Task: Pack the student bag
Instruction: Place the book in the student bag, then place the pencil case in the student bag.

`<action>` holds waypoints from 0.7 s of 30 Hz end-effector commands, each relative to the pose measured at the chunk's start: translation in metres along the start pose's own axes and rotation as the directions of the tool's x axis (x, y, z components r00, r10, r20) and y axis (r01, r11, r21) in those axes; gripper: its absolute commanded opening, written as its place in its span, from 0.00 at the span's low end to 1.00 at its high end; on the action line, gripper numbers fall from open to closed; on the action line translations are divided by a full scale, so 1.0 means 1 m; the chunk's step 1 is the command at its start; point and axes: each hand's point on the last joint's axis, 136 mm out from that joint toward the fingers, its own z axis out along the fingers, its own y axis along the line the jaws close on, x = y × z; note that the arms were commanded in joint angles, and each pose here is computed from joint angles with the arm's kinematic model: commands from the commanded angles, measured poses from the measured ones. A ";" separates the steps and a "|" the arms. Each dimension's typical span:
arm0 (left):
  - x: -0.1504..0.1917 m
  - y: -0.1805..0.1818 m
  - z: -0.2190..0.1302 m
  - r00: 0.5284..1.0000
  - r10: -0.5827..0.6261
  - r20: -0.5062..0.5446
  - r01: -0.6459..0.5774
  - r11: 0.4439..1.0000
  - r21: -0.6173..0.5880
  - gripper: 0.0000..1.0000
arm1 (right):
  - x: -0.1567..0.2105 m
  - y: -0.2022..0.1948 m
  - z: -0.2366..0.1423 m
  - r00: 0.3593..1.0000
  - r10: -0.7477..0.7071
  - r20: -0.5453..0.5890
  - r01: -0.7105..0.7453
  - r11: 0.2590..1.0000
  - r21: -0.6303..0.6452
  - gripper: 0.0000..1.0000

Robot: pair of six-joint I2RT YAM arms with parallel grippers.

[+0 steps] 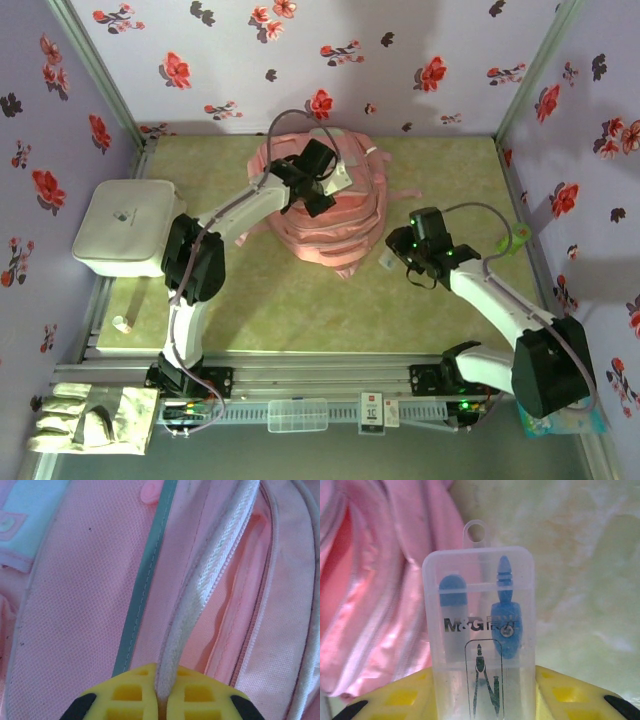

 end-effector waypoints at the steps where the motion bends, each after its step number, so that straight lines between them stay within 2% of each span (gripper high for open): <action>1: -0.050 0.025 -0.053 0.973 -0.135 0.188 0.143 0.989 -0.031 0.00 | -0.018 0.056 -0.007 1.000 0.024 0.001 -0.024 0.984 -0.178 0.40; 6: -0.076 0.030 -0.089 0.918 -0.269 0.292 0.279 0.960 0.010 0.00 | -0.034 0.106 -0.006 0.996 0.089 -0.013 -0.088 0.943 -0.322 0.40; 13: -0.101 0.033 -0.129 0.839 -0.372 0.397 0.368 0.926 0.089 0.00 | -0.041 0.155 0.009 0.989 0.136 -0.066 -0.151 0.900 -0.409 0.39; 21: -0.106 0.036 -0.135 0.814 -0.407 0.414 0.402 0.910 0.105 0.00 | -0.038 0.188 0.036 0.982 0.159 -0.103 -0.188 0.880 -0.435 0.43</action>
